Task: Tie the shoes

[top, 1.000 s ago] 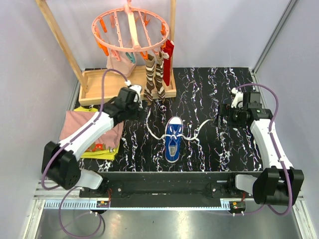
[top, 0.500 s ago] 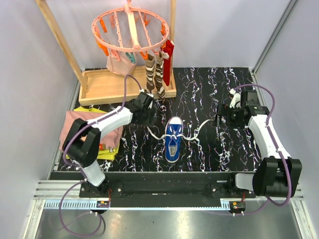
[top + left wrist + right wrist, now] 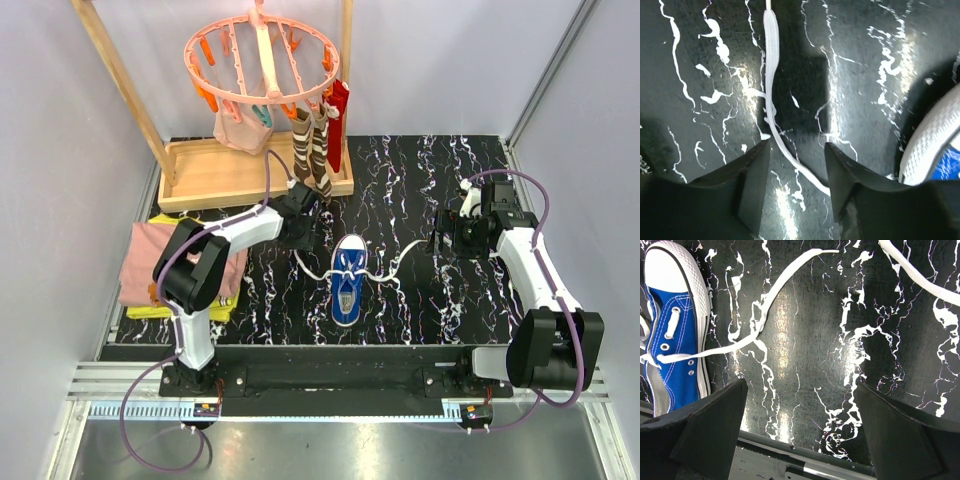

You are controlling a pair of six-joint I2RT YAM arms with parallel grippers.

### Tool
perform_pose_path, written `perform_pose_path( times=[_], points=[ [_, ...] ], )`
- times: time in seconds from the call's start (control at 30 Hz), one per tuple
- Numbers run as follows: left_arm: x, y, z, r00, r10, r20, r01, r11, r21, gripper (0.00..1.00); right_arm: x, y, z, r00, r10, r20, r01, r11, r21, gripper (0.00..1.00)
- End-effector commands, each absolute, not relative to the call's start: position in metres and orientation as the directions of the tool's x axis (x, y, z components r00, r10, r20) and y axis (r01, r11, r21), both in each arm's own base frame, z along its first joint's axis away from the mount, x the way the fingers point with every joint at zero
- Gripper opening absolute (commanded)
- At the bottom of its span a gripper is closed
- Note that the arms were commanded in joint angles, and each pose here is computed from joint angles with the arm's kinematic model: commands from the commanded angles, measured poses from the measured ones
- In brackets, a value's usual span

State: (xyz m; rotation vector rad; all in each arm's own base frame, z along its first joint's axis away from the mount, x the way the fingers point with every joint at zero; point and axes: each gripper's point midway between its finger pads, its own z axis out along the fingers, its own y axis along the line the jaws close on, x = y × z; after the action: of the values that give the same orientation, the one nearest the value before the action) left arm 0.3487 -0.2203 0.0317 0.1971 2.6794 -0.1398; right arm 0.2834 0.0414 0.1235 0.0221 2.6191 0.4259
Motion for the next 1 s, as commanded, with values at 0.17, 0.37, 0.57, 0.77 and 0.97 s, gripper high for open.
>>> perform_pose_path(
  times=[0.17,0.37,0.57,0.77,0.97],
  points=[
    [0.361,-0.206,0.011,-0.898,0.055,-0.436,0.051,0.998,0.021,0.32,0.296,0.044,0.134,-0.865,0.101,-0.491,-0.070,0.945,0.318,1.00],
    [0.358,-0.220,0.028,-0.896,0.058,-0.440,0.096,0.993,-0.063,0.02,0.300,0.046,0.132,-0.866,0.101,-0.489,-0.076,0.941,0.329,1.00],
    [0.355,-0.241,0.108,-0.800,0.010,-0.599,0.182,0.957,-0.227,0.00,0.303,0.052,0.136,-0.865,0.130,-0.484,-0.065,0.928,0.366,0.97],
    [0.319,-0.256,0.147,-0.725,0.068,-0.685,0.345,0.897,-0.277,0.00,0.306,0.062,0.140,-0.857,0.133,-0.498,-0.079,0.921,0.382,0.84],
    [0.291,-0.266,0.162,-0.592,0.135,-0.795,0.512,0.825,-0.241,0.00,0.318,0.079,0.110,-0.893,0.122,-0.432,-0.052,0.928,0.368,0.61]
  ],
)
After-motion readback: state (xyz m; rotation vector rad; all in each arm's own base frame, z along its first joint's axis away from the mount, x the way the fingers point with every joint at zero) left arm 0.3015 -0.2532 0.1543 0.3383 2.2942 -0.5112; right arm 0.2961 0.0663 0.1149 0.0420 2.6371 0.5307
